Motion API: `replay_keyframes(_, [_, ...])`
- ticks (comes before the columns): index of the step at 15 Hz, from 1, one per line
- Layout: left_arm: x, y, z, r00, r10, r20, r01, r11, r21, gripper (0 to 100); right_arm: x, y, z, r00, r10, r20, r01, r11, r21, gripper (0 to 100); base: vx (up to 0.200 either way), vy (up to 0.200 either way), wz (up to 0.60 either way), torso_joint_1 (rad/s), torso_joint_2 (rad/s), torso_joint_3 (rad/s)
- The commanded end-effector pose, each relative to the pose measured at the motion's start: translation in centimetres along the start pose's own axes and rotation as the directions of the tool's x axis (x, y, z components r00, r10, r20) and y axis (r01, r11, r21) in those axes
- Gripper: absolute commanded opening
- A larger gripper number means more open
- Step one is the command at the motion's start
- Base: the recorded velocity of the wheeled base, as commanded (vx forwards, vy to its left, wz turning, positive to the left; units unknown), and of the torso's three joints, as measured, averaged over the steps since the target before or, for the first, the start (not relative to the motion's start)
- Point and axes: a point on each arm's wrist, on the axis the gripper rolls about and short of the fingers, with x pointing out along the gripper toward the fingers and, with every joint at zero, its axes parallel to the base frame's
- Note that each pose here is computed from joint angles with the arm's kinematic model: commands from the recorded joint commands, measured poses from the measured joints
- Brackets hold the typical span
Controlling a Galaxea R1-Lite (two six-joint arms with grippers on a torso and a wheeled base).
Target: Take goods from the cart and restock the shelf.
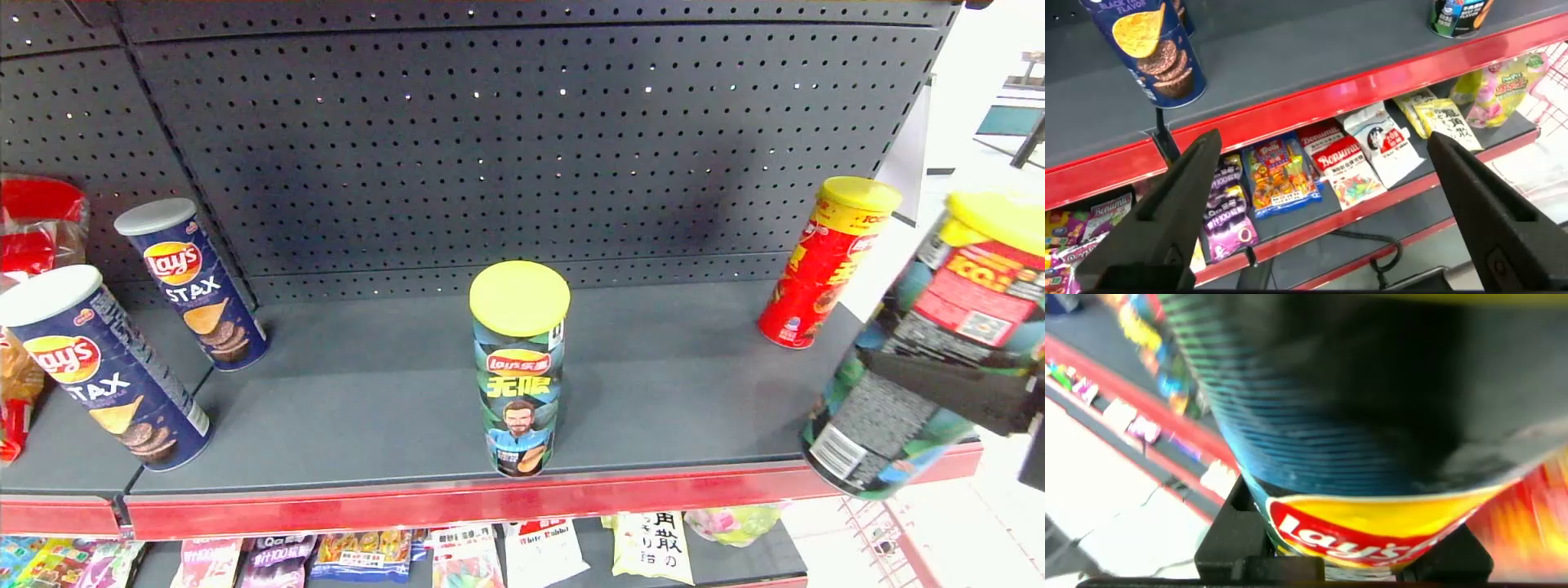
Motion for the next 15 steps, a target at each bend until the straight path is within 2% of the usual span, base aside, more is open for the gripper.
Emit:
replay_keyframes(1, [0.0, 0.0, 0.0, 1.000, 0.004, -0.003, -0.004, 1.000, 0.000, 100, 6.8, -1.0, 0.0, 0.997, 0.055, -0.057, -0.054, 0.998, 0.012, 0, 0.000, 0.000, 0.00, 0.000, 0.00, 0.000])
replay_keyframes(4, [0.0, 0.0, 0.0, 1.000, 0.013, -0.002, -0.013, 1.000, 0.000, 100, 12.0, -1.8, 1.4, 0.996, 0.089, -0.026, -0.089, 0.996, 0.002, 0, 0.000, 0.000, 0.00, 0.000, 0.00, 0.000])
replay_keyframes(7, [0.0, 0.1, 0.0, 0.999, 0.038, -0.003, -0.038, 0.999, 0.002, 100, 16.5, -2.3, 1.5, 0.995, 0.094, 0.020, -0.094, 0.996, -0.009, 0, 0.000, 0.000, 0.00, 0.000, 0.00, 0.000])
replay_keyframes(15, [0.1, 0.2, -0.2, 0.997, 0.069, -0.017, -0.069, 0.998, 0.003, 100, 21.4, 0.3, 2.6, 0.981, 0.190, 0.046, -0.189, 0.982, -0.012, 0, 0.000, 0.000, 0.00, 0.000, 0.00, 0.000])
